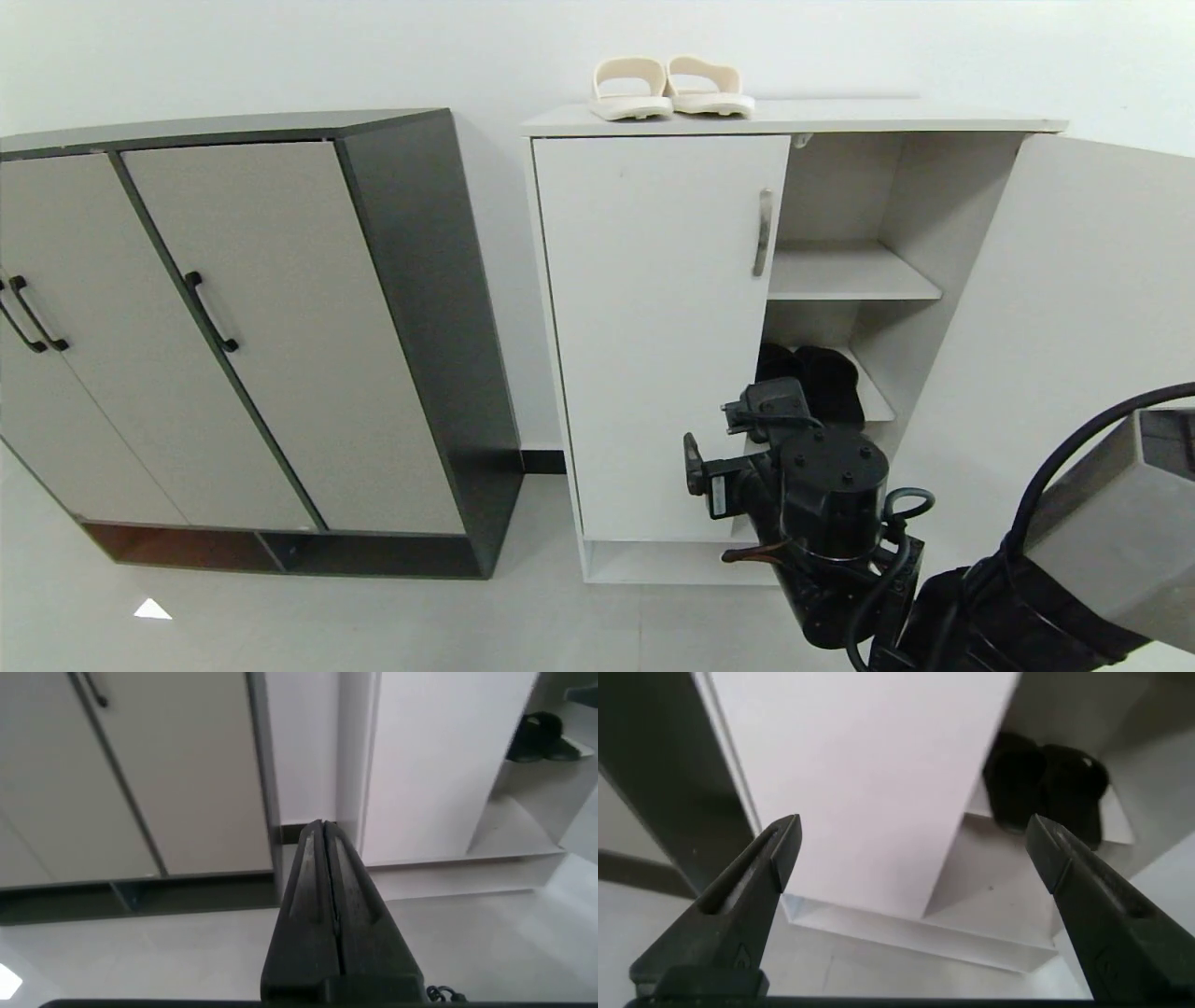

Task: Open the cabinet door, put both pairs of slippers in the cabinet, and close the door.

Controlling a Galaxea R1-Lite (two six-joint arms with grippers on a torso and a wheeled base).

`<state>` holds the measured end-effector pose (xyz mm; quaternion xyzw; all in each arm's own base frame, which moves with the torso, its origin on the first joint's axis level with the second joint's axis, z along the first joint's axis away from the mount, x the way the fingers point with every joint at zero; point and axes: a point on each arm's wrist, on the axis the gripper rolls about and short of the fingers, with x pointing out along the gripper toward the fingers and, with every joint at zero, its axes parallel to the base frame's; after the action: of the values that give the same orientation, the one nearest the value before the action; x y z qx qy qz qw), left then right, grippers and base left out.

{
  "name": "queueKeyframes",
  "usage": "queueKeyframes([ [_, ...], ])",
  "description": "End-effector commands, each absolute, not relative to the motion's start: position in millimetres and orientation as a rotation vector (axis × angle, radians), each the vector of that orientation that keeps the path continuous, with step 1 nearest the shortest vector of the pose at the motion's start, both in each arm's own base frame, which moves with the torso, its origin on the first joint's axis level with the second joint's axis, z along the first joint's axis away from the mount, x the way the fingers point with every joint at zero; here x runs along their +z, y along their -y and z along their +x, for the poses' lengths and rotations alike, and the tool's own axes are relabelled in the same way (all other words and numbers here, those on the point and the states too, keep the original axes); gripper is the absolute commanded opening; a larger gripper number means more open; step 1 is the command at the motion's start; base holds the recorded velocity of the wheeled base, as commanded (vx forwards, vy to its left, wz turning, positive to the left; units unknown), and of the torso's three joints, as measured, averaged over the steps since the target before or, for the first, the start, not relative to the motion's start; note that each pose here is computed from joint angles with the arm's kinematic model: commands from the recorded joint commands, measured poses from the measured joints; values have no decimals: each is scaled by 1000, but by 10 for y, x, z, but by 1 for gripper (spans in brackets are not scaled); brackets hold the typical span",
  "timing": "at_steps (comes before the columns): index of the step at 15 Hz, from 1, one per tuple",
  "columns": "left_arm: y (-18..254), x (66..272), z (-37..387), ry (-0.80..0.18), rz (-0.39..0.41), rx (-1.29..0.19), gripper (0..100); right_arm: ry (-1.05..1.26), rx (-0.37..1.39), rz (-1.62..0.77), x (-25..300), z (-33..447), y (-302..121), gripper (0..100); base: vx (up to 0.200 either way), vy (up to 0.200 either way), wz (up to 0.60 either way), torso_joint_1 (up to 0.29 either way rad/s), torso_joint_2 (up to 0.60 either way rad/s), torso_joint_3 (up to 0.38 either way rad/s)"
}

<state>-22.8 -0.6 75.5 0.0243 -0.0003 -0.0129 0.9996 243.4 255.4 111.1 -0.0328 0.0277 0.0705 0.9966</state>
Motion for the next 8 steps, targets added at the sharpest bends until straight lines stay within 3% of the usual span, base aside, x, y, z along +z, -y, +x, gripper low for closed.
queueKeyframes([
  [1, 6, 755, -227, -1, 49, -26, 0, -54, 141, -65, 1117, 2431, -2553, 100, 0, 0, 0, 0, 0, 0],
  [8, 6, 755, -227, -1, 37, -25, 0, -62, 145, -84, 1085, 2422, -2535, 100, 0, 0, 0, 0, 0, 0],
])
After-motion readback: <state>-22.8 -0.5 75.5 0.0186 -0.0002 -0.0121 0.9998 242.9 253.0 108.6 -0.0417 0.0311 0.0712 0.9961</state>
